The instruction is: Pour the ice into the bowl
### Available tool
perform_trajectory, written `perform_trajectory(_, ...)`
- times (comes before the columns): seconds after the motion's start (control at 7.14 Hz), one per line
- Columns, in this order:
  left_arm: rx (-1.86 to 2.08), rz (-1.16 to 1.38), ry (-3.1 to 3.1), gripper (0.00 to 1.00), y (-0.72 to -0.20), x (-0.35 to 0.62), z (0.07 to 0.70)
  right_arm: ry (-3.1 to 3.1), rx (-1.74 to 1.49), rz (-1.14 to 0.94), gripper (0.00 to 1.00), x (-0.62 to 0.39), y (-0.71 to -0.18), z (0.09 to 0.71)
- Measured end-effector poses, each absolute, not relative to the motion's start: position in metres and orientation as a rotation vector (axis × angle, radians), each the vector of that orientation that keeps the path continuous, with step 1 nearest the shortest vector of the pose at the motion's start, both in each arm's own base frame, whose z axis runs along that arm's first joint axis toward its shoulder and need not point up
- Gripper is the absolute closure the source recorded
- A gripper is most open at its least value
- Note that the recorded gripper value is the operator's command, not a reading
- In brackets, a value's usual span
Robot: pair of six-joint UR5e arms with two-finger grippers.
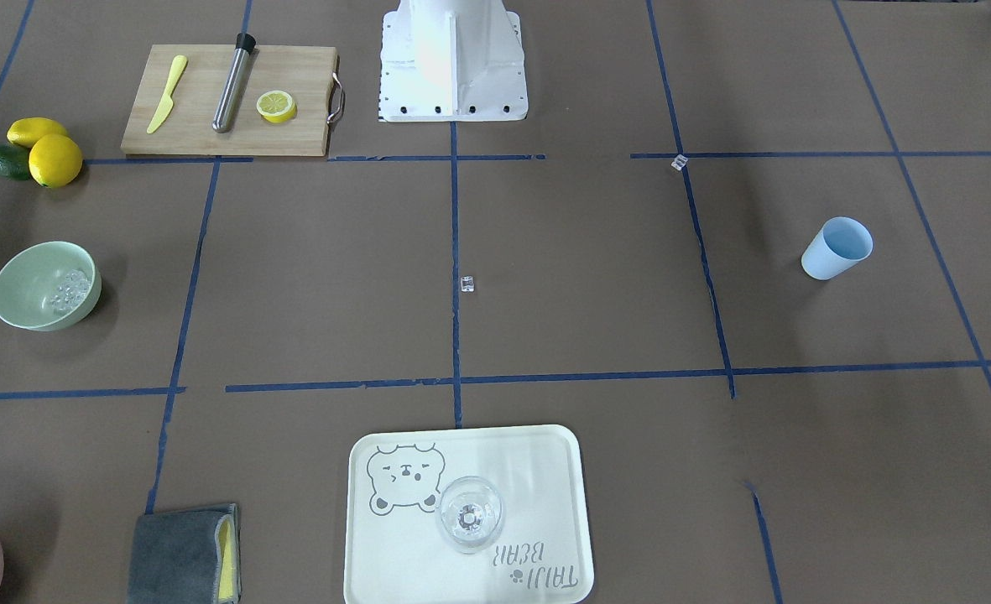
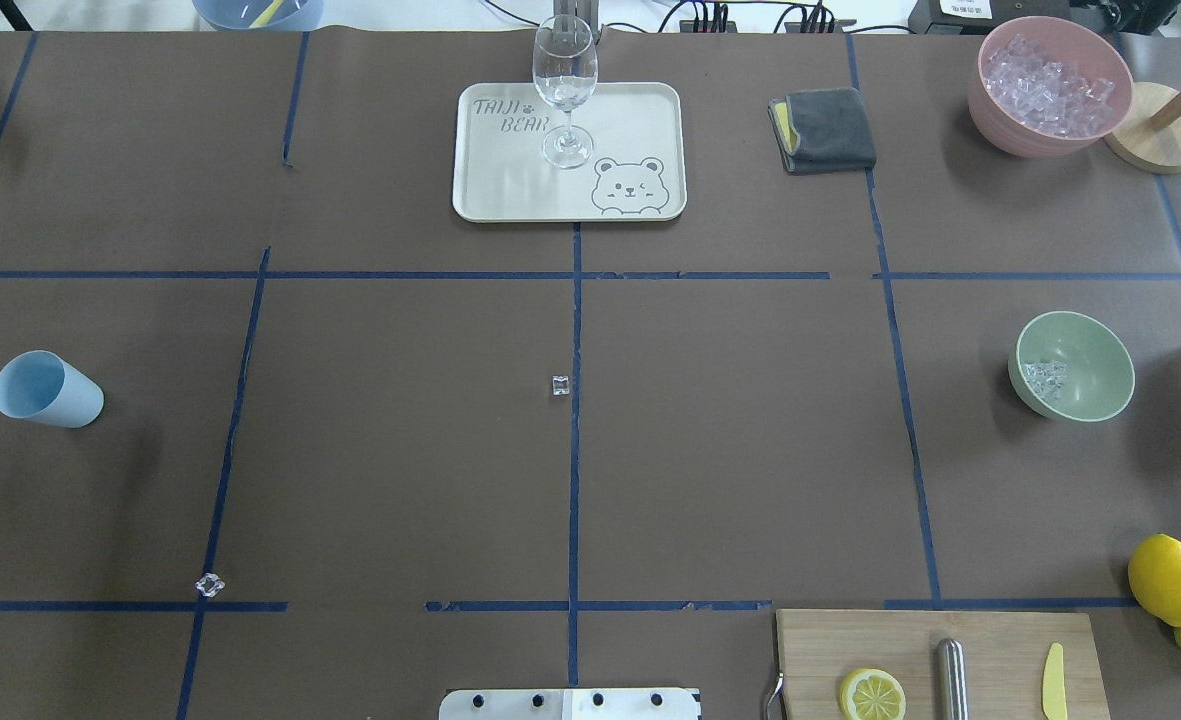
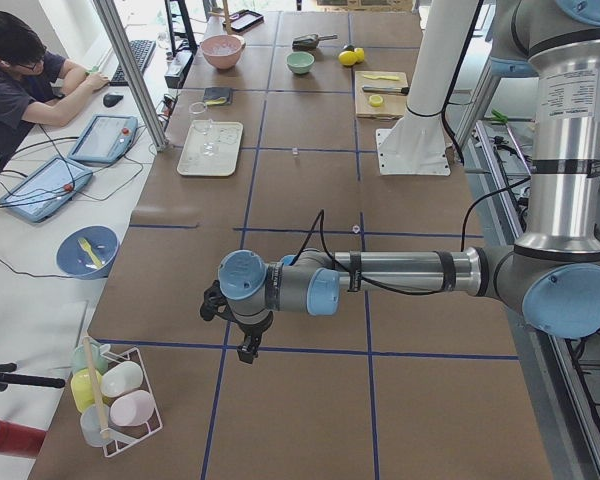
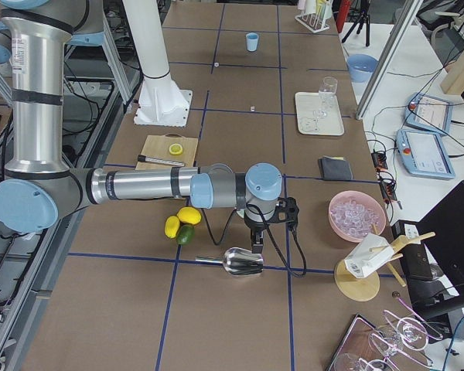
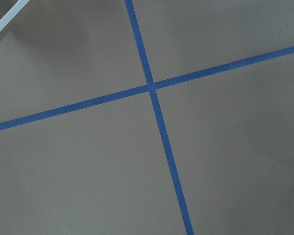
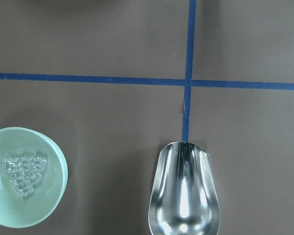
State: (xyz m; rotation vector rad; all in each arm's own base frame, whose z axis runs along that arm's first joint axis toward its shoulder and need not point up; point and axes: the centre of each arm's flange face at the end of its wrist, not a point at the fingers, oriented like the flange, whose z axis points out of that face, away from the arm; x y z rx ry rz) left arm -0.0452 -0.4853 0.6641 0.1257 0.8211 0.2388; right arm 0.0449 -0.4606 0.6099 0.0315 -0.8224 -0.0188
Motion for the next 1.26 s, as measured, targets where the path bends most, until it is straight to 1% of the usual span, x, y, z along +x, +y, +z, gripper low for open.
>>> perform_trajectory(0.7,0.129,0.114,0.807,0.00,-0.487,-0.063,0.645,-0.880,0.019,0.039,0.00,0.062,-0.453,0.619)
perform_trajectory(1.26,0.147,0.093,0.781,0.00,-0.487,-0.073,0.637,-0.889,0.005,0.056,0.00,0.065,-0.452,0.628)
